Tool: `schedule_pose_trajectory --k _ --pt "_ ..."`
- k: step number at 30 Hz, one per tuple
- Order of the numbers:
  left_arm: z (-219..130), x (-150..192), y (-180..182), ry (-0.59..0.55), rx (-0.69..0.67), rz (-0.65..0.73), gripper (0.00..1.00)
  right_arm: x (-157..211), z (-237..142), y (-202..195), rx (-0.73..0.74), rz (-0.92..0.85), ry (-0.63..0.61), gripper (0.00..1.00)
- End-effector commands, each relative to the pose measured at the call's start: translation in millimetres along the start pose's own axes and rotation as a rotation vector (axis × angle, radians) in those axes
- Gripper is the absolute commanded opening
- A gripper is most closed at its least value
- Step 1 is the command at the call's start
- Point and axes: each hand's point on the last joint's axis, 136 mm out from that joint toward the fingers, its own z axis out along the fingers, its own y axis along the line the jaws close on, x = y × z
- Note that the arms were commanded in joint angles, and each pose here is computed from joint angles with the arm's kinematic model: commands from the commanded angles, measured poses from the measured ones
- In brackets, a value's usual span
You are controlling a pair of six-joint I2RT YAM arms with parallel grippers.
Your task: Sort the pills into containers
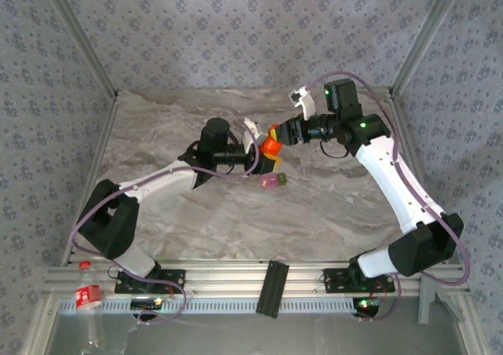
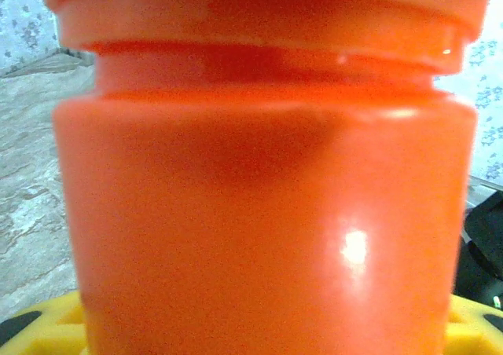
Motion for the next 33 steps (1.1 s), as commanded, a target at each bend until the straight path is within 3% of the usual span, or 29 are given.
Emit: schedule_pose_trajectory --k 1,9,22,25,30,33 --pt "-12.8 -49.1 -1.6 -0.154 -0.065 0.113 0.0 14.6 12.0 -16.2 0.082 0.101 0.004 0.45" --pt "-11.4 -57.2 13.3 -0.254 -0.217 0.132 0.0 21.8 43.4 -25.8 0.25 0.252 -0.074 0.43" --pt "-3.3 -54.4 25.4 -0.316 -0.308 0.112 0.0 15.5 52.6 -20.5 0.28 0.305 -0.156 0.45" --pt "-3.5 -52.3 30.5 -0.311 -0.331 0.105 0.0 10.9 44.2 -18.6 0.259 0.298 -0.156 0.53" --pt "-4.4 -45.3 40.3 -0.289 -0.373 0.094 0.0 -6.9 11.3 -18.3 0.224 0.289 -0.207 0.78" --pt "-8.5 -44.1 44.9 -0.279 -0.391 0.093 0.0 -15.6 -16.1 -17.5 0.207 0.284 -0.25 0.85"
